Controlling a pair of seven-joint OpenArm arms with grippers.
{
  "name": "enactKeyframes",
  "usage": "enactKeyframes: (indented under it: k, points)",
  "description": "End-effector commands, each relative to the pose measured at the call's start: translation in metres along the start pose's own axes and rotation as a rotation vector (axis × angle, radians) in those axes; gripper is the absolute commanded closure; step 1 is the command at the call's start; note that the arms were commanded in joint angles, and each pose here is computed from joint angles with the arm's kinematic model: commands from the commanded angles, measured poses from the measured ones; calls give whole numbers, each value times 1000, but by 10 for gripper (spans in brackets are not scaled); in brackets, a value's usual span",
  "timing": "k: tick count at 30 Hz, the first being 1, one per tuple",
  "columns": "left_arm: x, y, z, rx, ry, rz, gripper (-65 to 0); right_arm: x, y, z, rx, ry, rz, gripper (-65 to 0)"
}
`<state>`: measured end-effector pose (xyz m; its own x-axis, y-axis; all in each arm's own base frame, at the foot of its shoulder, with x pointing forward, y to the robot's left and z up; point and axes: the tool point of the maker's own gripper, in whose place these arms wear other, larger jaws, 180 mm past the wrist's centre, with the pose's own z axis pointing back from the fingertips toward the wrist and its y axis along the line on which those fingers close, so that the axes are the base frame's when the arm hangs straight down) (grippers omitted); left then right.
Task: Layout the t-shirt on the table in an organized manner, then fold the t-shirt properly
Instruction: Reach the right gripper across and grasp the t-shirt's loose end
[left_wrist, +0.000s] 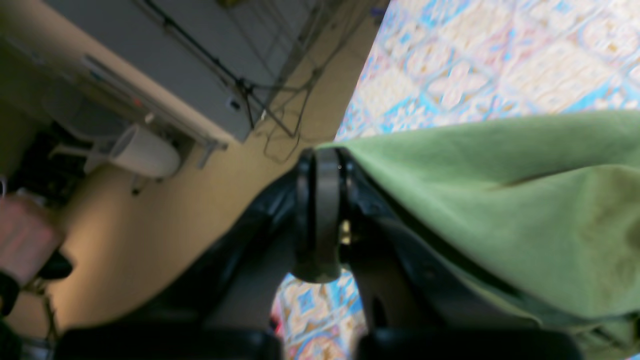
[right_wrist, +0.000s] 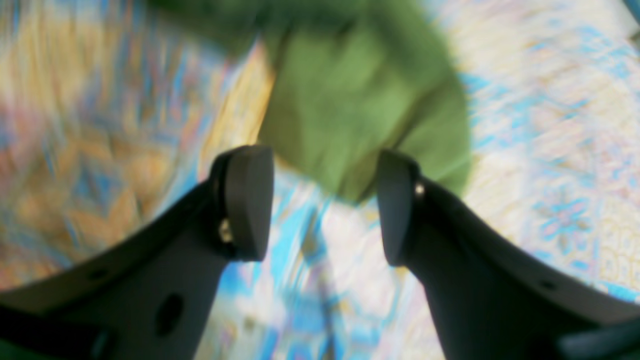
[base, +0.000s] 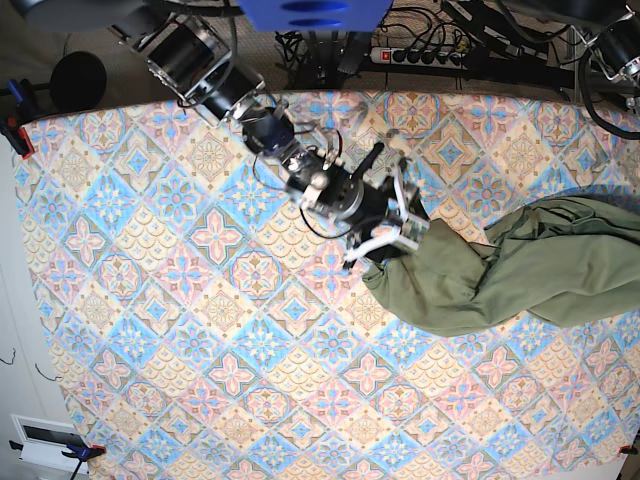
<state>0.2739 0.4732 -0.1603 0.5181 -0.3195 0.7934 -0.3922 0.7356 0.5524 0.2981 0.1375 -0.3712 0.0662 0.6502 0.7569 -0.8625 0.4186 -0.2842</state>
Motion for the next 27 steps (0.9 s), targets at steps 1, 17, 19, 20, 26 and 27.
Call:
enactKeyframes:
  k: [1,17,19,20,26,27]
  points:
    - [11,11,1,26,-35,-15,0,2,-18,-1,-53,0,44,-316]
    - [-16,0,-4,-1,31,3,0,-37,-23,-16,-101,96,239,-315]
    - [-19,-3,-3,-6,35,13,0,-36,-25,-16,-103,95,241,-315]
    - [-20,-5,-3,-8,37,16,0,-34,-32,-16,-114,95,250,-316]
    - [-21,-5,-3,-9,40,18,0,-10,-33,-27,-102,60,202,-316]
    - [-21,-5,-3,-9,40,18,0,-9,-30,-28,-87,50,171,-315]
